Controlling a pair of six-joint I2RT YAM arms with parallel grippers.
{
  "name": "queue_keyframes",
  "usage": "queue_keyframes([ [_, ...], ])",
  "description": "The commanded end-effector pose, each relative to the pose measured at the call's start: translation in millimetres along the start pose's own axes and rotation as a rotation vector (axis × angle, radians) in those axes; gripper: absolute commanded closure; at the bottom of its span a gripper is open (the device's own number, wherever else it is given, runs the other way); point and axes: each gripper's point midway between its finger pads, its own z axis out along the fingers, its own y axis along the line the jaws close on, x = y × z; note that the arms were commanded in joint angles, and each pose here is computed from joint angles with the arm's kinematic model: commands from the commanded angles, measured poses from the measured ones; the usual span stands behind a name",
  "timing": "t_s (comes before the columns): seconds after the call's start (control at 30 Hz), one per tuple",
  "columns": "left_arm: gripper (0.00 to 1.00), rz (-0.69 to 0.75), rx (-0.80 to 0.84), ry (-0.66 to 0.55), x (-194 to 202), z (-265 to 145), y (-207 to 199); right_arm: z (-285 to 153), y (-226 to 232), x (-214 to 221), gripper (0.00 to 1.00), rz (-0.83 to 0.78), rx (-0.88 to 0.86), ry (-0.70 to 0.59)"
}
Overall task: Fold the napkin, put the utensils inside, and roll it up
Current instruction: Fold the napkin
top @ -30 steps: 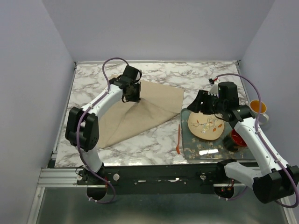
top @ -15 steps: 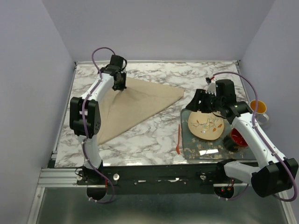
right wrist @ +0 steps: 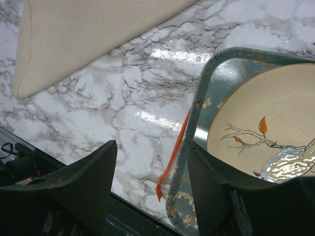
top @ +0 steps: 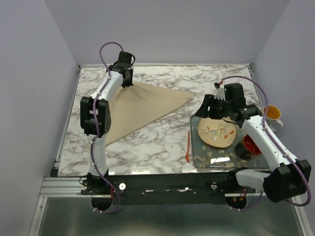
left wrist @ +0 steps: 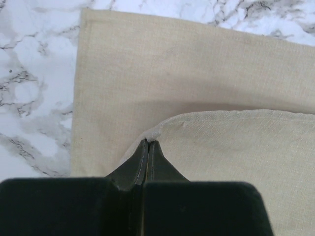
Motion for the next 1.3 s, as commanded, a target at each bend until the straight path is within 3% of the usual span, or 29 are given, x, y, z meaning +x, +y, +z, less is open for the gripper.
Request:
queue_keyframes([
  [0.0, 1.0, -0.005, -0.085, -0.032, -15, 9, 24, -1, 1, -4, 0.33, -0.009, -0.004, 0.011],
  [0.47, 1.0, -0.039, -0.101, -0.103, -50, 35, 41, 7, 0, -4, 0.33, 0.006, -0.009, 0.04],
  [1.27, 1.0, -0.073, -0.108, -0.117, -56, 72, 55, 11, -5, -1, 0.33, 0.017, 0.008, 0.057],
])
